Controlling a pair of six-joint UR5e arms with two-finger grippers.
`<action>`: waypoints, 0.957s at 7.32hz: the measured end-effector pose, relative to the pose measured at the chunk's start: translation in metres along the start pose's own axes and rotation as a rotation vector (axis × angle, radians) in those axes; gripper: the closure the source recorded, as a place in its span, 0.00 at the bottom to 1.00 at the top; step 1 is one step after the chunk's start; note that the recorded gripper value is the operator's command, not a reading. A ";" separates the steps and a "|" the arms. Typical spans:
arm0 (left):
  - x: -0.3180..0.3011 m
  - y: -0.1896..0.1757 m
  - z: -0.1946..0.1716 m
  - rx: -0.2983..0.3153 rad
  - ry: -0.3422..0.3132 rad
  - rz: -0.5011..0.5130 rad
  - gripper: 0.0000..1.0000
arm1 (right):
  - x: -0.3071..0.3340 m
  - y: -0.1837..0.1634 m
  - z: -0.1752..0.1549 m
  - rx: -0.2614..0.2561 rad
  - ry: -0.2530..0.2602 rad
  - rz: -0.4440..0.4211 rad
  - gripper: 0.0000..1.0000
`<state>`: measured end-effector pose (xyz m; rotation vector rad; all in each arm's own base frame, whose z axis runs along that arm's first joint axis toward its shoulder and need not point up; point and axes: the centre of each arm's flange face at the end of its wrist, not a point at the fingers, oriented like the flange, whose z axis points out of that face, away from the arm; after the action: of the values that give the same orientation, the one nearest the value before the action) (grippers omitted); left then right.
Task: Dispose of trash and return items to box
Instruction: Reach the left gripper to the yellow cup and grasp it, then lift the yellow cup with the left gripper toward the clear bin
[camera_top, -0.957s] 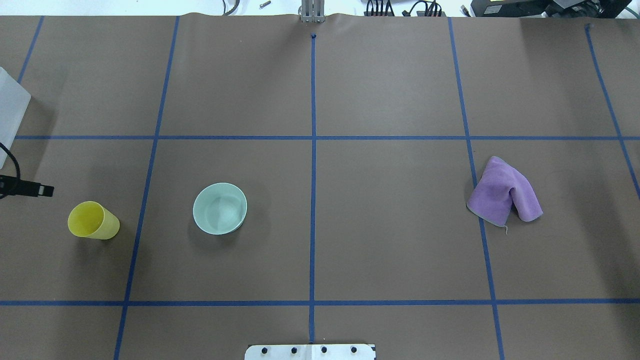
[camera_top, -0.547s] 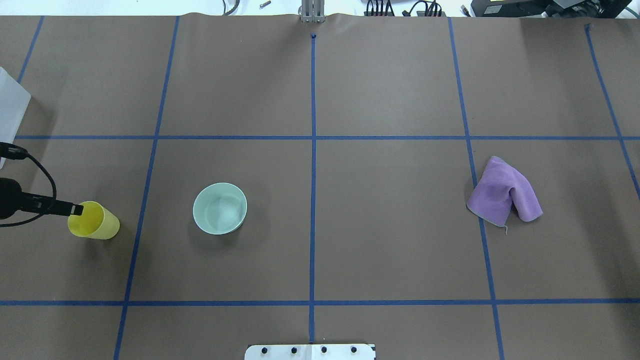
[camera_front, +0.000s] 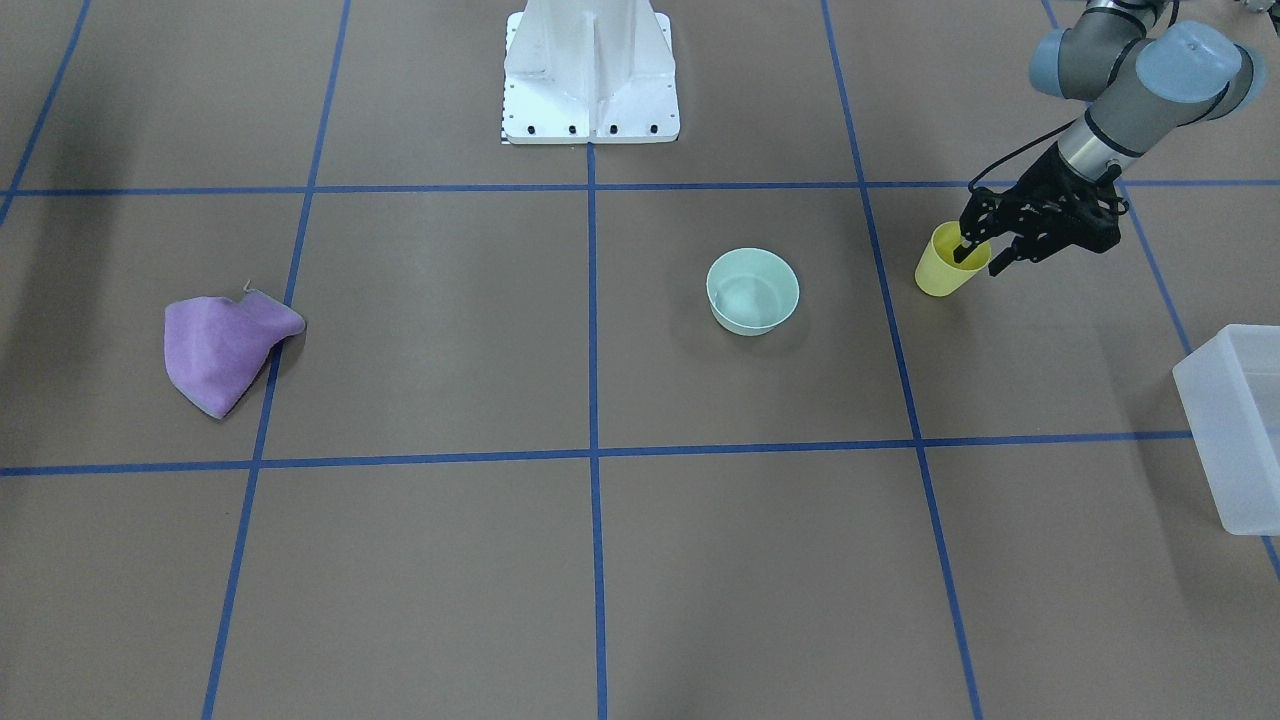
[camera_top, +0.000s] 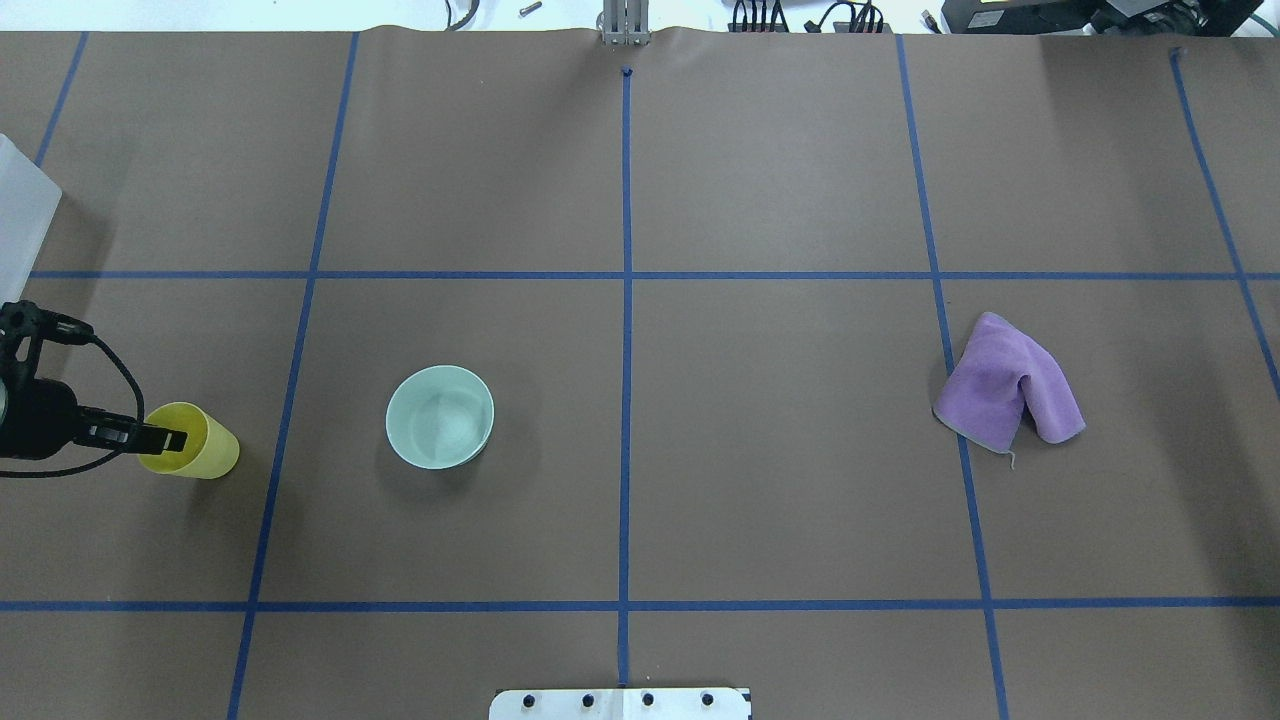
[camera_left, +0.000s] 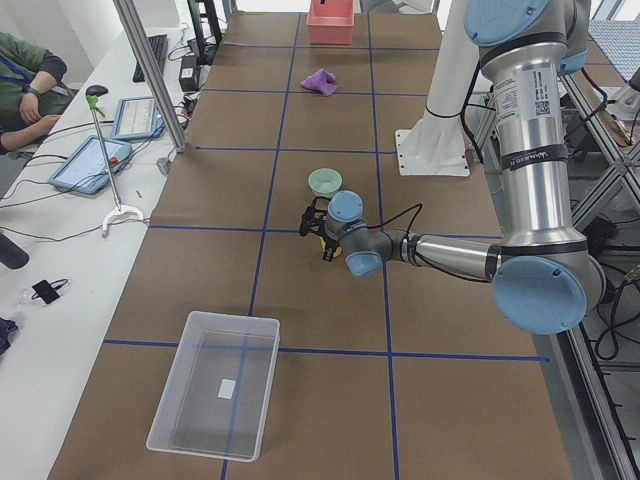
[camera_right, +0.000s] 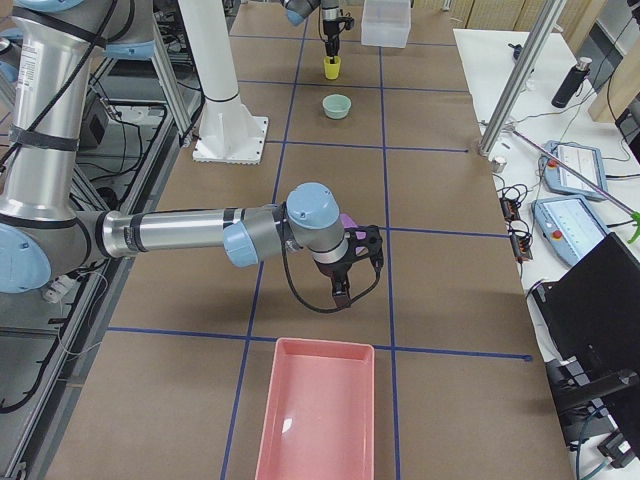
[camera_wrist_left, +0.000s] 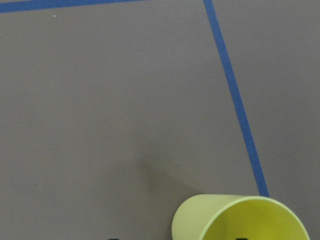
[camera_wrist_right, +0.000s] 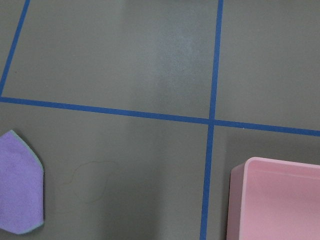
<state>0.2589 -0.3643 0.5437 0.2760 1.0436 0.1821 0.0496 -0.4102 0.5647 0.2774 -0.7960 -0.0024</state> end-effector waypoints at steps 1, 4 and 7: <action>0.003 0.000 -0.002 0.010 0.010 0.009 1.00 | 0.000 0.000 0.000 0.001 0.000 -0.001 0.00; -0.015 -0.014 -0.031 0.044 0.023 -0.028 1.00 | 0.000 0.000 0.000 0.000 0.000 -0.001 0.00; -0.105 -0.048 -0.115 0.133 -0.039 -0.058 1.00 | -0.001 -0.001 0.002 0.000 -0.002 -0.007 0.00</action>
<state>0.1077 -0.4228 0.5607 0.3680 1.0249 0.0551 0.0477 -0.4112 0.5655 0.2805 -0.7970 -0.0097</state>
